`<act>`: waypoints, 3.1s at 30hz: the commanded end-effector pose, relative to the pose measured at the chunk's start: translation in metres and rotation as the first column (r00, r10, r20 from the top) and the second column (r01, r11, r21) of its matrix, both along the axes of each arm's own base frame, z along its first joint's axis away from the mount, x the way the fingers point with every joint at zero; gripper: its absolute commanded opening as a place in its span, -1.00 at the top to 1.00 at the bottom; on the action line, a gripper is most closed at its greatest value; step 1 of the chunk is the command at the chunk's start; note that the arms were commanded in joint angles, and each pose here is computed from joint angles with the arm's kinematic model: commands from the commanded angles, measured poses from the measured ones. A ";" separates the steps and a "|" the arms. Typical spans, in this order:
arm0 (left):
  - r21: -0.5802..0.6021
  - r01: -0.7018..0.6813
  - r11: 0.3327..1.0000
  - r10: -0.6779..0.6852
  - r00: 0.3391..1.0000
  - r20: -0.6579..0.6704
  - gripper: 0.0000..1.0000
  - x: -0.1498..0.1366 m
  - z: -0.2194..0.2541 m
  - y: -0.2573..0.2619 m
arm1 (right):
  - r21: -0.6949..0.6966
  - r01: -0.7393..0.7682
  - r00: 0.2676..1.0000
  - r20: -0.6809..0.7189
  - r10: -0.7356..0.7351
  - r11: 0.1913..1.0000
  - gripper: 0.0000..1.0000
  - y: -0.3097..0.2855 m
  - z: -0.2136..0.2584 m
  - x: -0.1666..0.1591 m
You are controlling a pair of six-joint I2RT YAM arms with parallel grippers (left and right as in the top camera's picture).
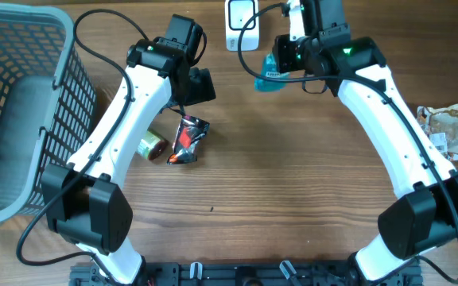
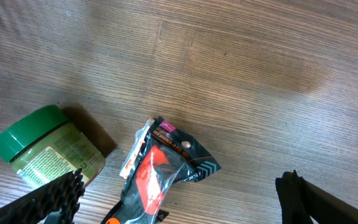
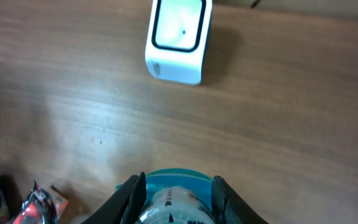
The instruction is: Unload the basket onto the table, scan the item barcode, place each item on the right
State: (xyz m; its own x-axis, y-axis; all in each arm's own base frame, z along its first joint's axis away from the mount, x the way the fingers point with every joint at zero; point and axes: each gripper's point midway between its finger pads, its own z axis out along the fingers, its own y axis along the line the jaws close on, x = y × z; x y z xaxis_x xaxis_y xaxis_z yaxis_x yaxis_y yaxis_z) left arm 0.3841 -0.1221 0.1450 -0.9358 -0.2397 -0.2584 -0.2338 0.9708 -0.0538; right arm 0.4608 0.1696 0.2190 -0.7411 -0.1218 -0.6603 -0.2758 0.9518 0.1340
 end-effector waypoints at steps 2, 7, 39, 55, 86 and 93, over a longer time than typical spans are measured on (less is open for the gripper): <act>0.004 0.002 1.000 -0.002 1.000 0.026 -1.00 0.001 0.008 0.004 | -0.018 -0.037 0.994 0.103 0.039 0.999 0.32 0.000 0.020 0.006; 0.004 0.002 1.000 -0.002 1.000 0.026 -1.00 0.001 0.008 0.004 | 0.002 -0.091 0.993 0.079 0.090 0.996 0.31 0.019 -0.005 -0.003; 0.004 0.002 1.000 -0.002 1.000 0.026 -1.00 0.001 0.008 0.004 | -0.040 0.129 0.985 0.125 -0.123 0.991 -0.99 0.012 0.012 -0.028; -0.039 0.030 0.999 -0.030 0.999 0.012 -1.00 -0.003 0.012 0.002 | 0.225 0.950 0.313 -0.655 -0.688 0.219 -0.99 -0.029 0.011 -0.145; -0.065 -0.171 0.983 0.180 0.970 0.166 -1.00 0.004 0.071 0.104 | 0.070 0.866 0.352 -0.788 -0.505 0.495 -0.99 0.056 -0.106 -0.031; -0.055 -0.176 0.983 0.183 0.969 0.167 -1.00 0.004 0.071 0.106 | -0.003 0.853 0.351 -0.736 -0.579 0.521 -0.52 0.038 -0.115 -0.039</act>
State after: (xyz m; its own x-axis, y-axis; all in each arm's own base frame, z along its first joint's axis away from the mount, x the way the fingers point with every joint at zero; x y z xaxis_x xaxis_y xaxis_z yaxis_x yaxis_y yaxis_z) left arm 0.3887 -0.0206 0.2154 -0.8150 -0.4307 -0.3877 -0.3978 0.9023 -0.1661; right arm 0.4208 0.2169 0.1147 -0.6088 0.7791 0.1495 0.7727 0.5398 0.3340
